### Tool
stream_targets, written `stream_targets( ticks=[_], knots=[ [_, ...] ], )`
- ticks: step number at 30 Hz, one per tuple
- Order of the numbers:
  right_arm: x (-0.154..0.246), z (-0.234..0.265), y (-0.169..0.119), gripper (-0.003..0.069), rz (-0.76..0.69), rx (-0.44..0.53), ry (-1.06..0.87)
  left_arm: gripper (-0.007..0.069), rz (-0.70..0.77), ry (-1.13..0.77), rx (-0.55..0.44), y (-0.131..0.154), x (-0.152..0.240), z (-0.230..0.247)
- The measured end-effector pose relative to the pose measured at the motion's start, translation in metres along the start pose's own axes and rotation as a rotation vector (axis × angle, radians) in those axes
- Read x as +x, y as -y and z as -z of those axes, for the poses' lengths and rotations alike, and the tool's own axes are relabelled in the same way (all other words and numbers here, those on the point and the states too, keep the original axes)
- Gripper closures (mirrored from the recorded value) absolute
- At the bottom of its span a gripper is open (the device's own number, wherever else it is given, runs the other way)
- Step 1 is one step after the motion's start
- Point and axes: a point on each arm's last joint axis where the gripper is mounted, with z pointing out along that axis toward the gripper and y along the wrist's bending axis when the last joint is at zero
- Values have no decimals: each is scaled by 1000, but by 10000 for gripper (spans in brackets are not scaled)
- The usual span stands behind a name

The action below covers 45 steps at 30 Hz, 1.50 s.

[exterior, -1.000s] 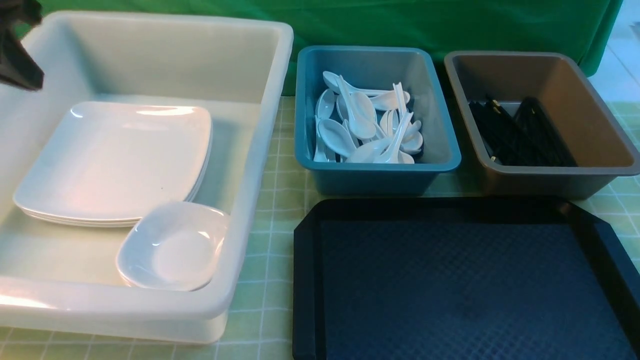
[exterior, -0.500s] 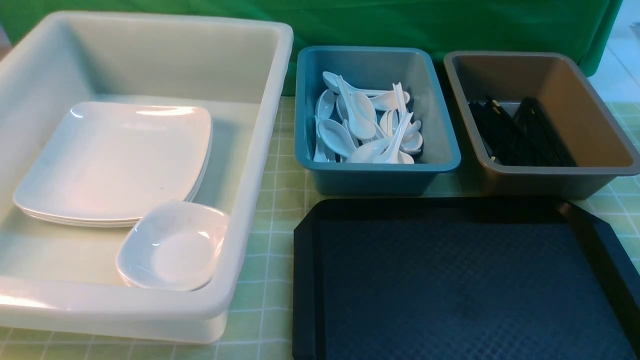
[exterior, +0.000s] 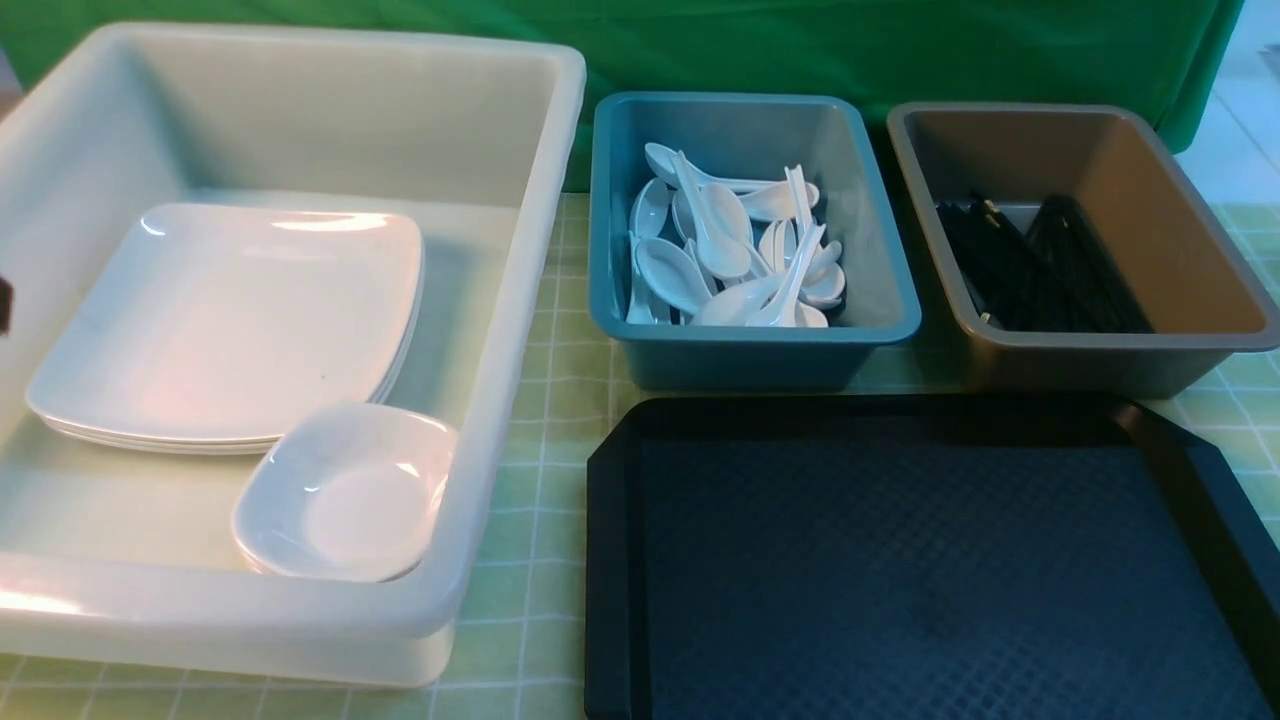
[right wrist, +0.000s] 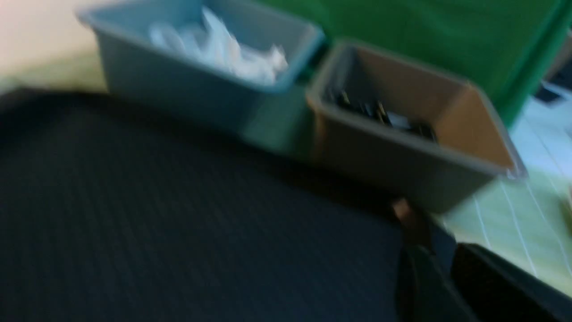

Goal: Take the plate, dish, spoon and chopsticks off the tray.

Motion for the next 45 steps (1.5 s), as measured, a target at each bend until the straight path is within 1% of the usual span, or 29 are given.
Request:
stream_targets(
  ticks=[2, 5, 11, 14, 17, 19, 22, 25, 26, 27, 28, 29, 30, 31, 33, 38, 41, 42, 43, 44, 45],
  knots=[
    [8, -1, 0, 553, 10, 25, -46, 636, 7, -25, 1, -1, 4, -6],
    [9, -2, 2, 547, 21, 49, -43, 636, 16, -54, 3, -3, 10, -13],
    [8, -2, 2, 536, 21, 53, -30, 636, 17, -57, 4, -3, 13, -13],
    [8, -2, 2, 534, 23, 53, -29, 636, 21, -20, 48, 4, 15, -4],
    [8, -2, 2, 528, 23, 53, -29, 636, -12, 39, 115, 14, 21, 9],
    [8, -2, 2, 526, 23, 53, -29, 636, -26, 55, 130, 17, 26, 13],
    [8, -2, 2, 517, 22, 53, -29, 636, -68, 117, 135, 23, 49, 26],
    [8, -2, 2, 513, 23, 54, -29, 636, -63, 228, 145, 27, 76, 32],
    [8, -2, 2, 512, 23, 54, -29, 636, -60, 228, 143, 27, 76, 30],
    [8, -2, 2, 508, 23, 54, -29, 636, -40, 333, 169, 30, 89, 31],
    [8, -2, 2, 507, 23, 54, -29, 636, -38, 358, 180, 31, 92, 34],
    [8, -2, 2, 503, 23, 54, -29, 636, -5, 466, 213, 33, 103, 33],
    [8, -2, 2, 503, 23, 54, -29, 636, -3, 500, 214, 34, 105, 36],
    [8, -2, 2, 503, 23, 54, -29, 636, 19, 584, 232, 35, 115, 38],
    [8, -2, 2, 501, 23, 54, -29, 636, 35, 659, 239, 34, 128, 38],
    [8, -2, 2, 489, 23, 54, -29, 636, 1, 765, 218, 35, 154, 44],
    [8, -2, 2, 484, 23, 54, -29, 636, -23, 776, 189, 34, 157, 45],
    [8, -2, 2, 482, 23, 54, -29, 636, -45, 783, 156, 32, 157, 45],
    [8, -2, 2, 482, 23, 54, -29, 636, -47, 785, 154, 32, 157, 46],
    [8, -2, 2, 480, 23, 54, -29, 636, -65, 789, 124, 30, 157, 46],
    [8, -2, 2, 477, 23, 54, -29, 636, -92, 807, 72, 27, 156, 46]
  ],
)
